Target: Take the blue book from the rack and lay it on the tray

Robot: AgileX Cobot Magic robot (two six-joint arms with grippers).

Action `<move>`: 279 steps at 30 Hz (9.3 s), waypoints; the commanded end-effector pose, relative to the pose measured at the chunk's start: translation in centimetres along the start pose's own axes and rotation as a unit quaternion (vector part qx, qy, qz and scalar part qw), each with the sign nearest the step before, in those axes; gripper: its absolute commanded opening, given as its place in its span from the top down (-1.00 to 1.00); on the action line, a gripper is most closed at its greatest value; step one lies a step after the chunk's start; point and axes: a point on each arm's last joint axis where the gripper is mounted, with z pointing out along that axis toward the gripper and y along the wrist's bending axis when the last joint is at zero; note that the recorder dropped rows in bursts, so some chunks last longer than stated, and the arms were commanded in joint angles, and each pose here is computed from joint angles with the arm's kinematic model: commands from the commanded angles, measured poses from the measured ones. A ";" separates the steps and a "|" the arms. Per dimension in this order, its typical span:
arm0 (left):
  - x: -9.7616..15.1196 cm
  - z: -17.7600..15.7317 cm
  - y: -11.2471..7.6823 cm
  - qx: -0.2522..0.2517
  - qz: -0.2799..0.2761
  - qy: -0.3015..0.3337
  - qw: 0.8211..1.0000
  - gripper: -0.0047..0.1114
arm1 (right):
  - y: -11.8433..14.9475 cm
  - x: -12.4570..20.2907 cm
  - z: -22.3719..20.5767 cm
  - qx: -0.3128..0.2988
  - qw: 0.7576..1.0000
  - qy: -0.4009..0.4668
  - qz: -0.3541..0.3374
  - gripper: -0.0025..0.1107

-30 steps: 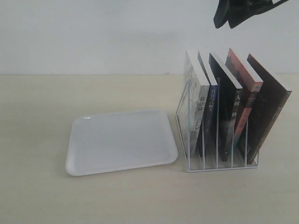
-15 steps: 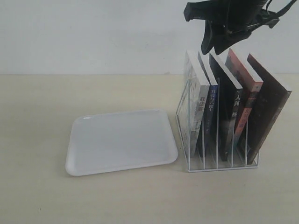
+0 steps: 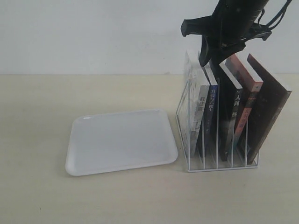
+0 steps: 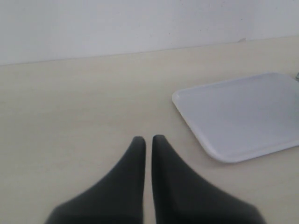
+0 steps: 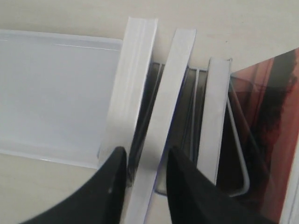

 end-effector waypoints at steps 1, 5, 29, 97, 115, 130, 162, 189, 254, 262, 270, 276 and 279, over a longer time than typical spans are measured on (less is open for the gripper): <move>-0.3 -0.1 0.0 -0.001 -0.003 -0.011 1.000 0.84 | -0.3 -0.1 0.2 0.011 1.000 -0.001 -0.004 0.45; -0.3 -0.1 0.0 -0.001 -0.003 -0.011 1.000 0.84 | -0.5 -0.2 0.6 0.020 1.000 0.003 -0.006 0.45; -0.3 -0.1 0.0 -0.001 -0.003 -0.011 1.000 0.84 | -0.8 -0.3 1.5 0.033 0.999 0.012 0.008 0.45; -0.3 -0.1 0.0 -0.001 -0.003 -0.011 1.000 0.84 | 1.8 3.2 -20.3 0.017 0.951 -0.305 -0.051 0.96; -0.3 -0.1 0.0 -0.001 -0.003 -0.011 1.000 0.84 | 8.9 7.2 -21.9 -0.189 0.921 -0.256 -0.222 0.96; -0.3 -0.1 0.0 -0.001 -0.003 -0.011 1.000 0.84 | 15.3 8.9 -7.7 -0.184 0.938 -0.205 -0.211 0.96; -0.3 -0.1 0.0 -0.001 -0.003 -0.011 1.000 0.84 | 28.0 4.6 -0.3 0.095 0.937 -0.206 -0.264 0.96; -0.3 -0.1 0.0 -0.001 -0.003 -0.011 1.000 0.84 | 24.4 1.5 4.0 0.106 0.957 -0.160 -0.216 0.96; -0.3 -0.1 0.0 -0.001 -0.003 -0.011 1.000 0.84 | 21.8 3.0 8.0 0.134 0.967 -0.074 -0.205 0.96; -0.3 -0.1 0.0 -0.001 -0.003 -0.011 1.000 0.84 | 21.9 2.8 5.5 0.122 0.966 -0.093 -0.209 0.96; -0.3 -0.1 0.0 -0.001 -0.003 -0.011 1.000 0.84 | 23.4 3.4 4.3 0.258 0.866 -0.139 -0.406 0.96; -0.3 -0.1 0.0 -0.001 -0.003 -0.011 1.000 0.84 | 25.3 5.0 4.7 0.259 0.851 -0.143 -0.435 0.96; -0.3 -0.1 0.0 -0.001 -0.003 -0.011 1.000 0.84 | 26.2 5.8 5.5 0.328 0.806 -0.173 -0.462 0.96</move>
